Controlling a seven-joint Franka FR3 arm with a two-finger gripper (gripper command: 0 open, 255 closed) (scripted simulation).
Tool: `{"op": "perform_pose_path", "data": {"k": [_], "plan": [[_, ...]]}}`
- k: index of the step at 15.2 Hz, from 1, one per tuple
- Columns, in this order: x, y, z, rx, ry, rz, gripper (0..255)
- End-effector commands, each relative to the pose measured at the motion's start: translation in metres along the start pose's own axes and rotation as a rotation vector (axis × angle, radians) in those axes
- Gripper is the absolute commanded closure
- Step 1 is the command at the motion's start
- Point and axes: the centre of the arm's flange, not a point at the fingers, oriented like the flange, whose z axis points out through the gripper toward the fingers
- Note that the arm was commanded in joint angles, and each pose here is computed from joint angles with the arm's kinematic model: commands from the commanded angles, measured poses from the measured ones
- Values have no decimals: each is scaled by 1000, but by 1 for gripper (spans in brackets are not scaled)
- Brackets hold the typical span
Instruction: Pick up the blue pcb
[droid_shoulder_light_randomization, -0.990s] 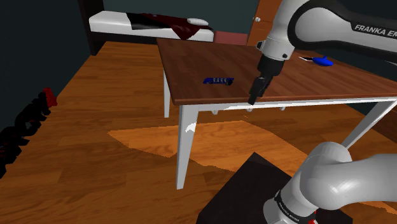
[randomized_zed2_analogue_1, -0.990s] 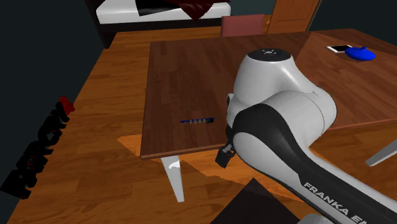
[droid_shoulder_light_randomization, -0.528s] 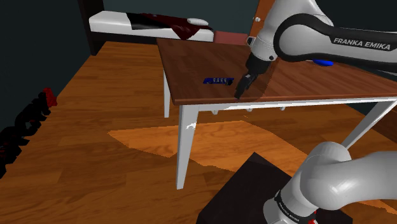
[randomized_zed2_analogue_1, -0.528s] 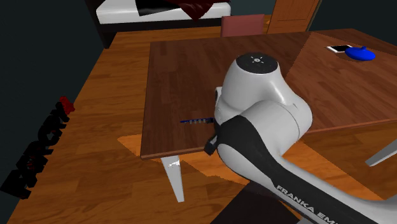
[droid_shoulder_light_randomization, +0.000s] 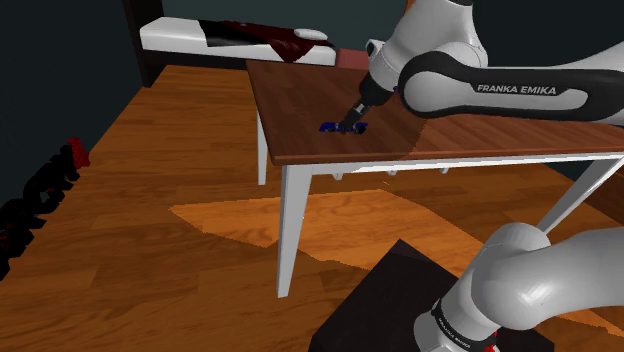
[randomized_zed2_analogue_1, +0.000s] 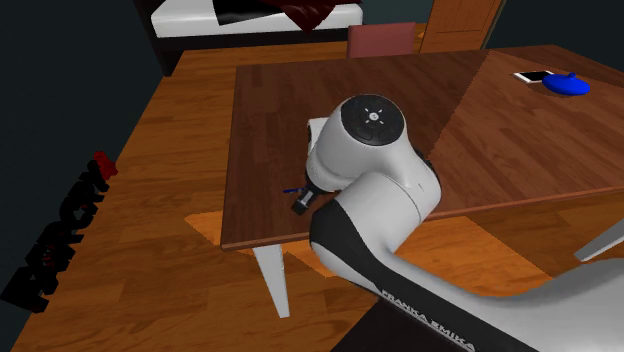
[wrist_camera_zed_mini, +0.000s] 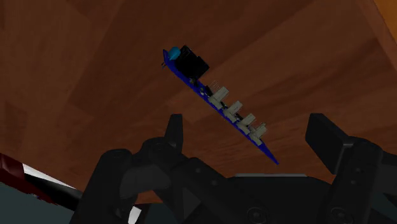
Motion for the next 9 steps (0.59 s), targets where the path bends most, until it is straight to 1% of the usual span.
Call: {"op": "perform_pose_path", "data": {"k": [1,2,9], "plan": [[15,1,3,-46,75,-30,0],[15,1,3,-47,77,-31,0],[-1,-11,38,-47,77,-31,0]]}}
